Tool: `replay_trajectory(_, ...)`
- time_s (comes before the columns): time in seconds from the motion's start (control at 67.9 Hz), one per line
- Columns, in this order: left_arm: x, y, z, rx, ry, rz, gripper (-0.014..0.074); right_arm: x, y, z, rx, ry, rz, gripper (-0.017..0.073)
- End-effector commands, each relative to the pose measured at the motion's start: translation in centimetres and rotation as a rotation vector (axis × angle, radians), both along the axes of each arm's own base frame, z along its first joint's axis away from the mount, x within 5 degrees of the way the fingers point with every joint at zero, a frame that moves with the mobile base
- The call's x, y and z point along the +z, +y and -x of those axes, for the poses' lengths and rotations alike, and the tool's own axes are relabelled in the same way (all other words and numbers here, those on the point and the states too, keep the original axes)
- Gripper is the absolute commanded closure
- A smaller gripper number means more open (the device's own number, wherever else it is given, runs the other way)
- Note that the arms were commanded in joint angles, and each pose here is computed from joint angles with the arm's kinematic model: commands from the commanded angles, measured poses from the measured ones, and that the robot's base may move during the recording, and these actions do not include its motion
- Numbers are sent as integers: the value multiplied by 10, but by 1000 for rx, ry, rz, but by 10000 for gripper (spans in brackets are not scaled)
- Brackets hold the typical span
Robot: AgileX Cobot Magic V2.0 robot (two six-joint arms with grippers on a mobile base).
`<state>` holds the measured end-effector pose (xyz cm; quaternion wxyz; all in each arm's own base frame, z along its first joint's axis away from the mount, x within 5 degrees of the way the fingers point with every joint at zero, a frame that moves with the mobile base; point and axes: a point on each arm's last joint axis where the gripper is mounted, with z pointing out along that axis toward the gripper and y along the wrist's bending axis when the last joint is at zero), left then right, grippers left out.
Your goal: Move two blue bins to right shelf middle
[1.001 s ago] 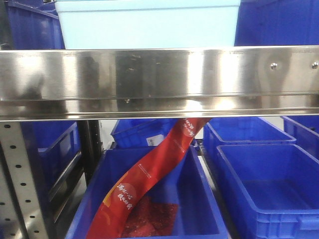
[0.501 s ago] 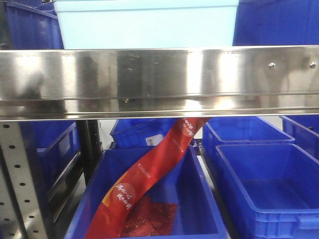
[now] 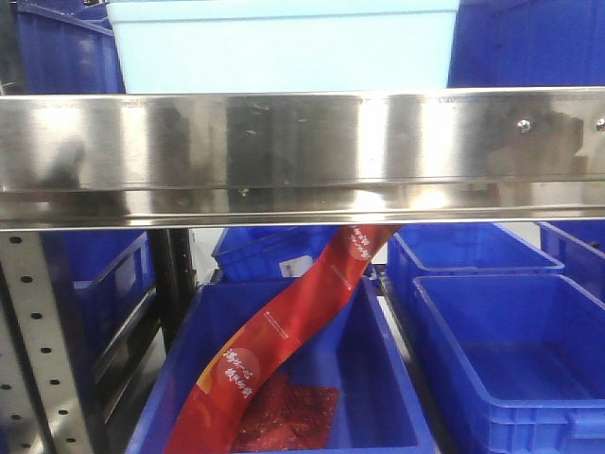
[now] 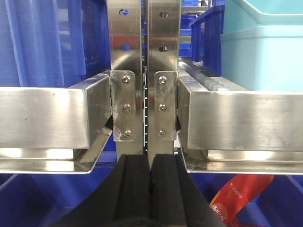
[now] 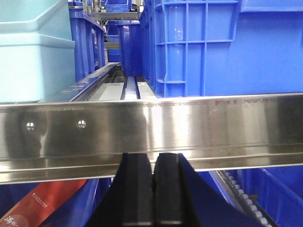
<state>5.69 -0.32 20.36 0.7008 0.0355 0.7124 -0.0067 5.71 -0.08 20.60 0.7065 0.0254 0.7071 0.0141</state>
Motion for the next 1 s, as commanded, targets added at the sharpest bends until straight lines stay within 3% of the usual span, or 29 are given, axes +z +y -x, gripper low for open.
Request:
replay_trajectory(0.0,2,0,1,0,-24,7,704,1,0,1,0,-20,8,721)
replay_trajectory(0.987,2,0,1,0,-24,7,704,1,0,1,0,-20,8,721)
